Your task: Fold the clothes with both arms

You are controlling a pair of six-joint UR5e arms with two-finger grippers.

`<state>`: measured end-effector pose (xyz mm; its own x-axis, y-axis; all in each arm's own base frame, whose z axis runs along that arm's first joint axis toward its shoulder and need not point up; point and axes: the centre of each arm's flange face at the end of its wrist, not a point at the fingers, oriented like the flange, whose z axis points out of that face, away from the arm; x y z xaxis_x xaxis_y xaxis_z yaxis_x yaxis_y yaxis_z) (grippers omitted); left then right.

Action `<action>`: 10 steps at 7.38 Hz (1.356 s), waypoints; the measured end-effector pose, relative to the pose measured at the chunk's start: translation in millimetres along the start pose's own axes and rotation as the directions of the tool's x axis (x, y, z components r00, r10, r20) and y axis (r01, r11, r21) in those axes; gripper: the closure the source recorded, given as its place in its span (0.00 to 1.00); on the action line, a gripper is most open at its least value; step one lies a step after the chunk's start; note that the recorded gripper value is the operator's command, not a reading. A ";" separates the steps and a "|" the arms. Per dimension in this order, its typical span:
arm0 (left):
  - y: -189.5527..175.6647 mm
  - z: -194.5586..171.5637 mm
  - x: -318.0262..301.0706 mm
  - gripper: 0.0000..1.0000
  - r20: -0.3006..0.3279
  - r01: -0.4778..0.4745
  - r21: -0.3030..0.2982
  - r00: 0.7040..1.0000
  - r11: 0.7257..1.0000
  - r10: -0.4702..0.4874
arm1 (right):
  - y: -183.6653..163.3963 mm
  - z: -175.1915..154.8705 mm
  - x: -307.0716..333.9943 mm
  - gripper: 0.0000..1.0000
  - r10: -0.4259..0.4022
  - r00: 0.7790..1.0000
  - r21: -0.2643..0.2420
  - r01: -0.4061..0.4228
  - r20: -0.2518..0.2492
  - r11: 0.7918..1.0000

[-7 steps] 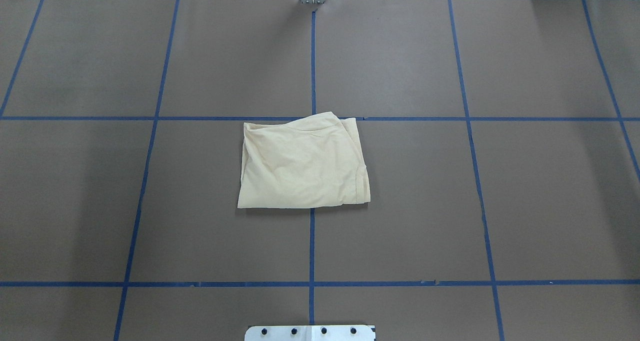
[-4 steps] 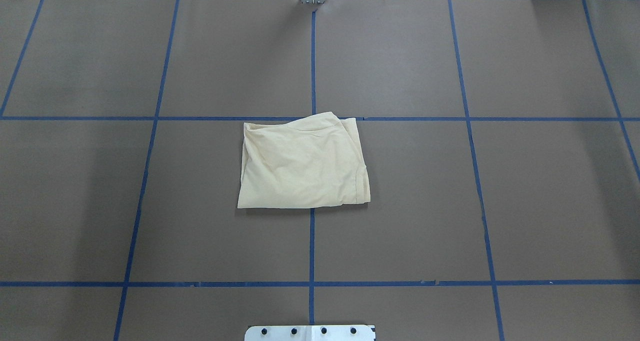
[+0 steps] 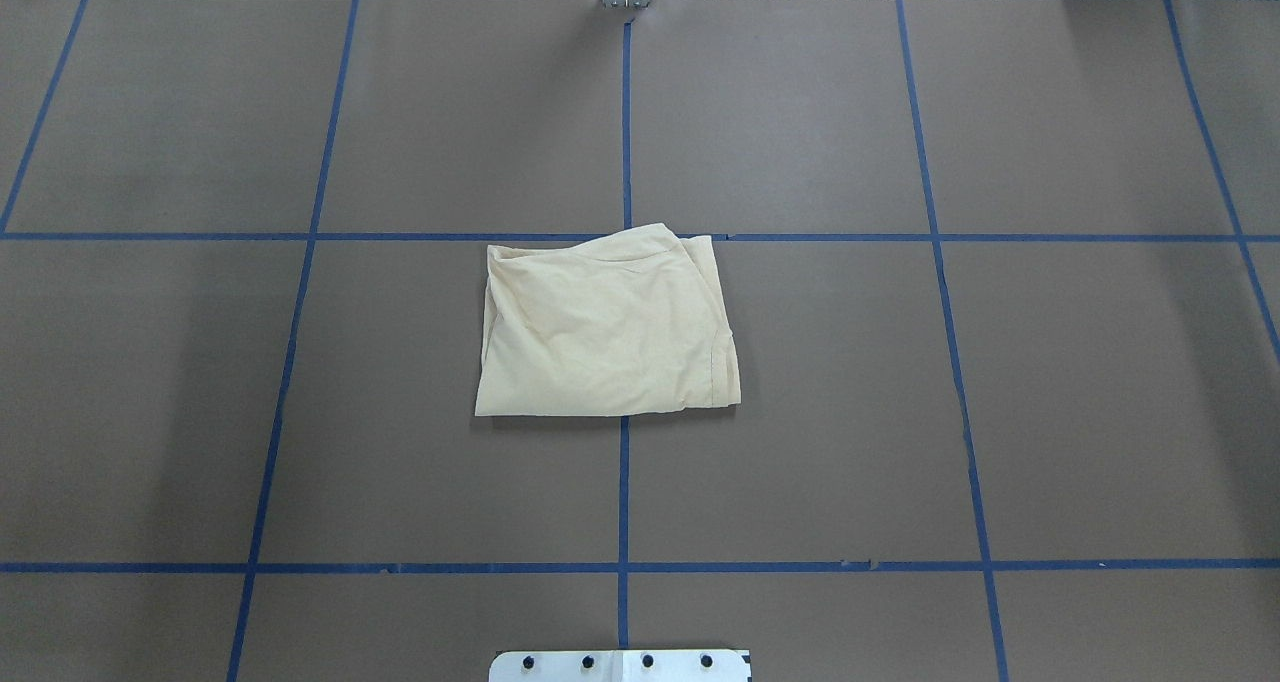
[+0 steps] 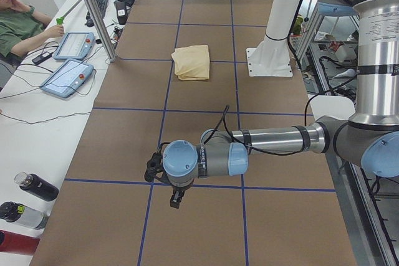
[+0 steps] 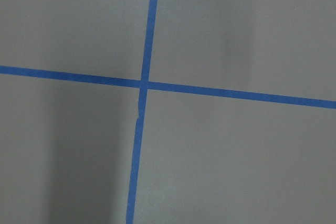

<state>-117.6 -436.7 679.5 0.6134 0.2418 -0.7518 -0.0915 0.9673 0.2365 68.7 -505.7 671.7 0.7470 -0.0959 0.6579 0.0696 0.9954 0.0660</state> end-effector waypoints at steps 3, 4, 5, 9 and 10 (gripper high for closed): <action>9.3 -1.4 -1.7 0.00 0.002 -0.003 0.014 1.000 1.000 0.003 | 0.0 -0.9 -0.5 0.00 -0.001 1.000 0.002 0.001 0.000 1.000; 9.4 -2.8 -1.9 0.00 0.006 -0.011 0.023 1.000 1.000 0.011 | 0.1 -1.5 -1.0 0.00 -0.002 1.000 0.003 0.002 0.000 1.000; 9.5 -3.3 -1.9 0.00 0.007 -0.014 0.026 1.000 1.000 0.014 | 0.1 -2.0 -1.4 0.00 -0.002 1.000 0.004 0.002 0.000 1.000; 10.8 -3.3 -3.6 0.00 0.023 -0.014 0.022 1.000 1.000 0.013 | 1.4 -6.1 -5.1 0.00 0.011 1.000 0.012 -0.011 -0.002 1.000; 11.2 -3.3 -4.6 0.00 0.032 -0.013 0.018 0.999 1.000 0.013 | 2.0 -6.9 -5.9 0.00 0.022 1.000 0.014 -0.022 -0.001 1.000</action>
<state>-124.0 -426.8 683.5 0.6373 0.2516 -0.7283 -0.0853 0.9624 0.2579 68.9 -503.2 662.8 0.7492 -0.0737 0.6582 0.0437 0.9971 0.0619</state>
